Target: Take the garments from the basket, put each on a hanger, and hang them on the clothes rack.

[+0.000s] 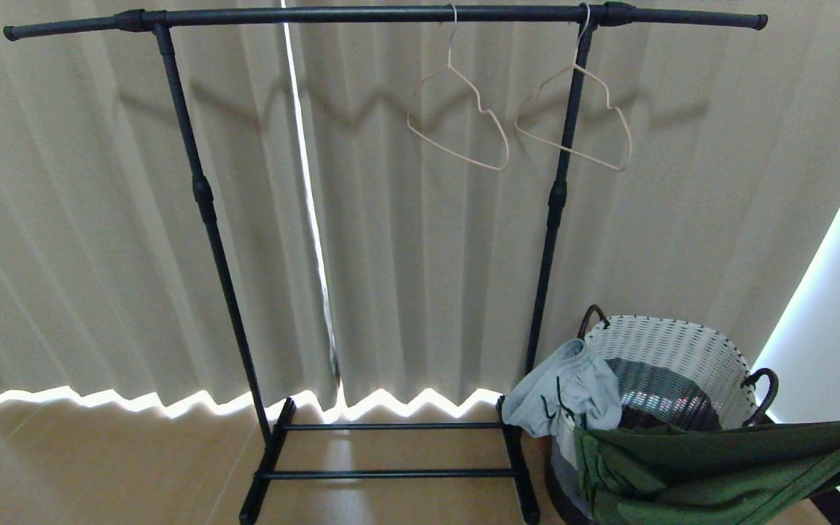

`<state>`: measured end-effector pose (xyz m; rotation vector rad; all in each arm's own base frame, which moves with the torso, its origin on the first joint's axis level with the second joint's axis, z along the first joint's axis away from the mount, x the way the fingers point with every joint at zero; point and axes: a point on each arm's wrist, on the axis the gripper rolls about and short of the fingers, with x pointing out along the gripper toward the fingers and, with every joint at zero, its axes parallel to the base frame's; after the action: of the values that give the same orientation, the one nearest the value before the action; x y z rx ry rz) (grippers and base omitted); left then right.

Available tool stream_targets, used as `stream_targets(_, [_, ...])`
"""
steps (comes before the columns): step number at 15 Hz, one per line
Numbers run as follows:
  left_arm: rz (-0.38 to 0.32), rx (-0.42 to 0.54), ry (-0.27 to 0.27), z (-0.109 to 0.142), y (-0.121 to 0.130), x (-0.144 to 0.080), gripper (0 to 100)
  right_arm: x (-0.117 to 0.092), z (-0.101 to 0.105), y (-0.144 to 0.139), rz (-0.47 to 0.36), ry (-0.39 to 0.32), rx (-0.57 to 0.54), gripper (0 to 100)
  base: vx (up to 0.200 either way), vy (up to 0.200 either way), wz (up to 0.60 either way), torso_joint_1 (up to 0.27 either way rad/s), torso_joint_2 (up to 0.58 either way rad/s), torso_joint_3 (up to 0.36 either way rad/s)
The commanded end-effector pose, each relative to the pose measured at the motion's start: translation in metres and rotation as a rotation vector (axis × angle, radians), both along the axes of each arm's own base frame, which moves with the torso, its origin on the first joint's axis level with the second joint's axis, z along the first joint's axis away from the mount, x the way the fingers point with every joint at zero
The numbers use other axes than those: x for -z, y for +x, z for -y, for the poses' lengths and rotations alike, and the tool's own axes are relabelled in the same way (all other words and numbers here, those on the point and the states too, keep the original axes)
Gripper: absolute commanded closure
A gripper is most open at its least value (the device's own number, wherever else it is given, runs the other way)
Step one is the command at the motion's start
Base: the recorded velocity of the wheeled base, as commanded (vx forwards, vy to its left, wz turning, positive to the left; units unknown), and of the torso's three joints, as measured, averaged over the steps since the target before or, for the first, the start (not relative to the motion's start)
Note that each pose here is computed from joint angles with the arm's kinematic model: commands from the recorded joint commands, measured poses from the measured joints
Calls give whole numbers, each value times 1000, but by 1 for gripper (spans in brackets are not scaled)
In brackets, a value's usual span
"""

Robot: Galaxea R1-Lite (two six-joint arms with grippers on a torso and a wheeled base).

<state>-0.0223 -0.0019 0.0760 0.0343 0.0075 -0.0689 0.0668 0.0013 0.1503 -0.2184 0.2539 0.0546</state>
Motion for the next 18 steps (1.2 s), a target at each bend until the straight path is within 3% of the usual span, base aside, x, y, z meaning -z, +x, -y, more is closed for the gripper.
stream_targets(1, [1, -3, -5, 0, 0, 0, 0, -2, 0, 3, -4, 0, -1, 100, 0, 0, 0, 0, 0, 0])
stream_targets(4, [-2, 2, -1, 0, 0, 0, 0, -5, -2, 5, -5, 15, -67, 100, 0, 0, 0, 0, 0, 0])
stream_targets(6, [0, 2, 31, 0, 0, 0, 0, -9, -3, 12, -19, 24, -98, 100, 0, 0, 0, 0, 0, 0])
stream_targets(7, [7, 19, 72, 0, 0, 0, 0, -16, -5, 21, -28, 24, -128, 100, 0, 0, 0, 0, 0, 0])
stream_targets(8, [7, 19, 72, 0, 0, 0, 0, -16, -5, 21, -28, 24, -128, 100, 0, 0, 0, 0, 0, 0])
stream_targets(9, [51, 102, 72, 2, 0, -4, 0, -26, -14, 26, -9, 23, -225, 100, 0, 0, 0, 0, 0, 0])
stream_targets(10, [95, 124, 77, 3, -1, -8, 0, -33, -20, 27, 7, 24, -285, 100, 0, 0, 0, 0, 0, 0])
stream_targets(12, [163, 233, 91, 5, -6, -26, 0, -47, -32, 32, 26, 25, -386, 100, 0, 0, 0, 0, 0, 0])
stream_targets(13, [163, 233, 91, 5, -6, -26, 0, -47, -32, 32, 26, 25, -386, 100, 0, 0, 0, 0, 0, 0])
stream_targets(14, [177, 338, 96, 7, -6, -58, 0, -62, -44, 38, 9, 26, -471, 100, 0, 0, 0, 0, 0, 0])
stream_targets(16, [138, 347, 89, 7, 4, -82, 0, -70, -51, 46, 10, 26, -506, 100, 0, 0, 0, 0, 0, 0])
stream_targets(18, [41, 419, 72, 8, 35, -119, 0, -86, -69, 59, 22, 29, -578, 100, 0, 0, 0, 0, 0, 0])
